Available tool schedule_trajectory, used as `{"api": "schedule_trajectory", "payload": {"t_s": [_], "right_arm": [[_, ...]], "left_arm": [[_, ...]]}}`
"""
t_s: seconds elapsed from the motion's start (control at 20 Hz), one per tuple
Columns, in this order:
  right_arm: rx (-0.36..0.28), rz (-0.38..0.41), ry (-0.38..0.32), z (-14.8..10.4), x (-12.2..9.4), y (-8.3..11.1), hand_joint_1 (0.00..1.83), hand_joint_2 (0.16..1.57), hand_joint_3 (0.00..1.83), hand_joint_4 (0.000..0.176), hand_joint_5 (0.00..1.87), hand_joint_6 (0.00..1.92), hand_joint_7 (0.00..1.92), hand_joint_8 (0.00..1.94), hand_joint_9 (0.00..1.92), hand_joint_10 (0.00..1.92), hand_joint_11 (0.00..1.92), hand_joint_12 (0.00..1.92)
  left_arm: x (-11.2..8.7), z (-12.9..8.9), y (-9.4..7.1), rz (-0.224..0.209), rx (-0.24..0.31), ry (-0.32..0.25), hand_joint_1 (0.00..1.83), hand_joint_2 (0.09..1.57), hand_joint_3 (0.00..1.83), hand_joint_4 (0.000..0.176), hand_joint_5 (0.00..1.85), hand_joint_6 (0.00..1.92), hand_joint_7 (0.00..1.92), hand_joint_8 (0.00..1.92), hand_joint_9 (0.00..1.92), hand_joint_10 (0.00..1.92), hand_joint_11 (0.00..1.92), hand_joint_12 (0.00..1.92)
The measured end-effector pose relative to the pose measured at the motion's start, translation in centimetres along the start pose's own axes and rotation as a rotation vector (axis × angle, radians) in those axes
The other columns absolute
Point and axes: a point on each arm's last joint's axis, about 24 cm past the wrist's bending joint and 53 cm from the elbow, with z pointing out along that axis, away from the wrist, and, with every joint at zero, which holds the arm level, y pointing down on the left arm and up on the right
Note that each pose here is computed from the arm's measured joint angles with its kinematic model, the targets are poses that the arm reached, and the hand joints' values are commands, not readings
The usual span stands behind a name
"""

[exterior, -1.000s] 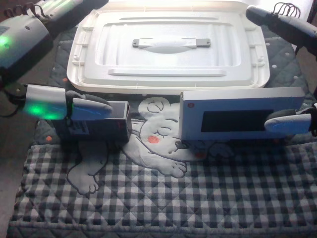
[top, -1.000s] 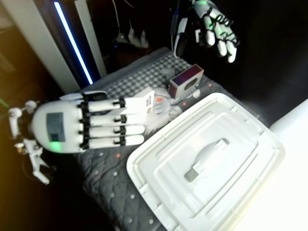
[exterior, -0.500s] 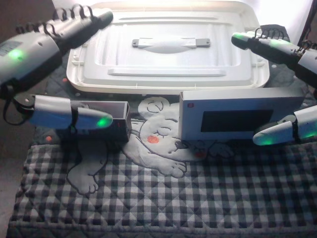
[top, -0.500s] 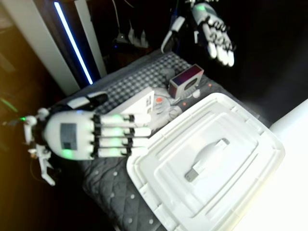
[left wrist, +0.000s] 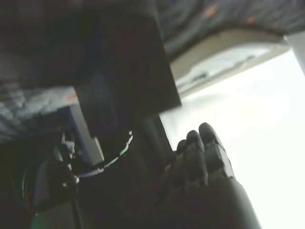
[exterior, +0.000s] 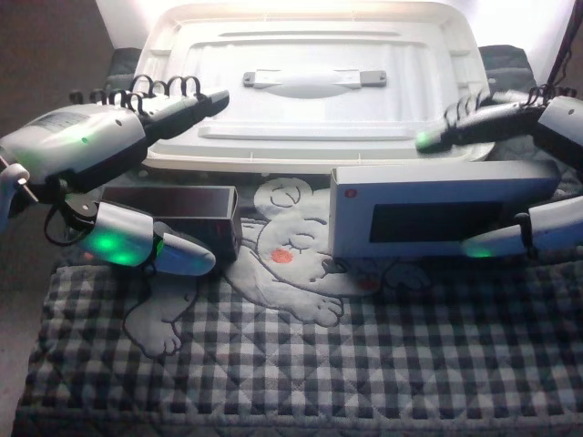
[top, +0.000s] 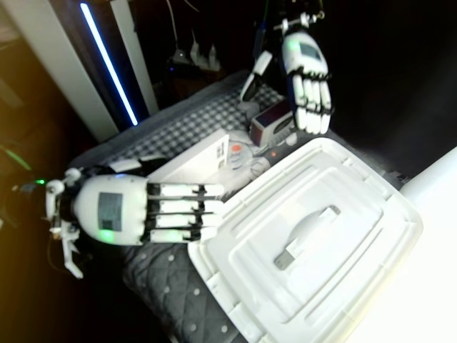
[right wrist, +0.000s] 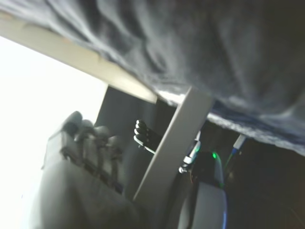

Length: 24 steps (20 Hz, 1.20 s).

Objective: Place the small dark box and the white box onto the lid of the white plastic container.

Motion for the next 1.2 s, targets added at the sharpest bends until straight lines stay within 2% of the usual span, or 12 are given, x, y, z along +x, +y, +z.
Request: {"api": "schedule_trajectory", "payload": {"t_s": [0.1, 0.15, 0.3, 0.35, 0.45, 0.6, 0.7, 0.85, 1.0, 1.1, 1.15, 1.2], "right_arm": [[-0.001, 0.002, 0.004, 0.0, 0.2, 0.0, 1.27, 1.0, 0.0, 0.021, 1.3, 0.38, 1.25, 0.55, 1.16, 0.47, 0.76, 1.47], [-0.003, 0.002, 0.004, 0.0, 0.1, 0.0, 1.28, 0.99, 0.0, 0.021, 1.37, 0.26, 1.27, 0.55, 1.12, 0.69, 0.74, 1.53], [-0.003, 0.004, 0.0, 0.0, 0.0, 0.1, 1.29, 0.97, 0.0, 0.023, 1.42, 0.19, 1.34, 0.41, 1.1, 0.87, 0.84, 1.5], [-0.004, 0.004, 0.0, 0.0, 0.0, 0.1, 1.28, 1.0, 0.0, 0.0, 1.45, 0.07, 1.18, 0.76, 1.0, 1.0, 0.6, 1.63], [-0.004, 0.004, 0.0, 0.0, 0.1, 0.1, 1.28, 1.01, 0.0, 0.0, 1.46, 0.02, 1.12, 0.9, 0.92, 1.2, 0.59, 1.79], [-0.005, 0.004, -0.001, 0.0, 0.1, 0.1, 1.29, 0.98, 0.0, 0.007, 1.45, 0.08, 1.31, 0.52, 1.01, 1.18, 0.76, 1.7], [-0.006, 0.004, 0.0, 0.0, 0.1, 0.1, 1.28, 1.0, 0.0, 0.0, 1.44, 0.03, 1.17, 0.82, 0.97, 1.36, 0.86, 1.84], [-0.018, 0.01, 0.0, 0.0, 0.1, 0.4, 1.3, 1.02, 0.0, 0.0, 1.4, 0.02, 1.15, 0.95, 1.04, 1.21, 0.83, 1.78], [-0.079, 0.006, -0.014, 0.7, -1.0, 2.6, 1.29, 1.03, 0.0, 0.0, 1.41, 0.01, 1.09, 1.02, 0.97, 1.08, 0.72, 1.61], [-0.165, -0.001, -0.052, 1.2, -2.5, 5.3, 1.29, 1.05, 0.0, 0.0, 1.35, 0.02, 1.11, 1.05, 1.06, 1.47, 0.98, 1.84], [-0.197, -0.028, -0.07, 1.5, -3.1, 6.5, 1.3, 1.04, 0.01, 0.0, 1.2, 0.35, 1.16, 0.95, 1.11, 1.34, 1.02, 1.71], [-0.223, -0.051, -0.086, 1.9, -3.7, 7.5, 1.29, 1.05, 0.0, 0.0, 1.14, 0.46, 1.15, 0.99, 1.21, 1.28, 1.13, 1.67]], "left_arm": [[0.0, 0.0, 0.3, 0.005, -0.006, 0.004, 0.9, 0.87, 0.01, 0.0, 0.19, 0.03, 0.3, 0.03, 0.32, 0.04, 0.0, 0.89], [0.0, 0.0, 0.4, 0.003, -0.011, 0.004, 1.04, 0.89, 0.01, 0.0, 0.33, 0.04, 0.45, 0.03, 0.48, 0.06, 0.01, 1.1], [0.2, 0.1, 0.4, 0.009, -0.011, 0.012, 1.36, 0.95, 0.0, 0.0, 0.77, 0.04, 0.95, 0.05, 1.04, 0.12, 0.64, 1.01], [0.5, 0.2, 0.6, 0.009, -0.013, 0.017, 1.4, 1.0, 0.01, 0.0, 0.9, 0.7, 1.19, 0.39, 1.22, 0.59, 0.85, 0.88], [1.0, 0.4, 0.8, 0.006, -0.02, 0.031, 1.4, 1.05, 0.0, 0.0, 0.9, 0.88, 1.16, 0.66, 1.15, 0.94, 0.88, 1.08], [1.0, 0.6, 1.1, 0.001, -0.025, 0.028, 1.4, 1.05, 0.0, 0.0, 0.93, 0.88, 1.14, 0.7, 1.17, 0.92, 0.9, 1.15], [0.9, 0.9, 1.4, -0.015, -0.033, 0.019, 1.4, 1.04, 0.0, 0.0, 0.96, 0.81, 1.16, 0.66, 1.19, 0.91, 0.93, 1.18], [0.5, 1.1, 1.0, -0.008, -0.022, 0.009, 1.4, 1.04, 0.0, 0.0, 0.96, 0.85, 1.18, 0.6, 1.15, 0.92, 0.88, 1.09], [-2.9, 2.2, -1.1, 0.019, 0.041, -0.072, 1.39, 1.05, 0.0, 0.0, 0.94, 0.91, 1.12, 0.68, 1.18, 0.87, 0.96, 0.98], [-5.9, 2.5, -3.0, 0.031, 0.105, -0.16, 1.39, 1.09, 0.0, 0.0, 0.89, 1.01, 1.04, 0.8, 1.07, 1.02, 0.89, 1.11], [-7.2, 2.7, -3.5, 0.044, 0.12, -0.186, 1.47, 1.09, 0.0, 0.0, 0.87, 1.0, 1.01, 0.8, 1.06, 0.95, 0.86, 1.43], [-8.4, 3.0, -3.9, 0.056, 0.128, -0.21, 1.4, 1.07, 0.0, 0.0, 0.92, 0.94, 1.08, 0.76, 1.09, 1.01, 0.82, 1.31]]}}
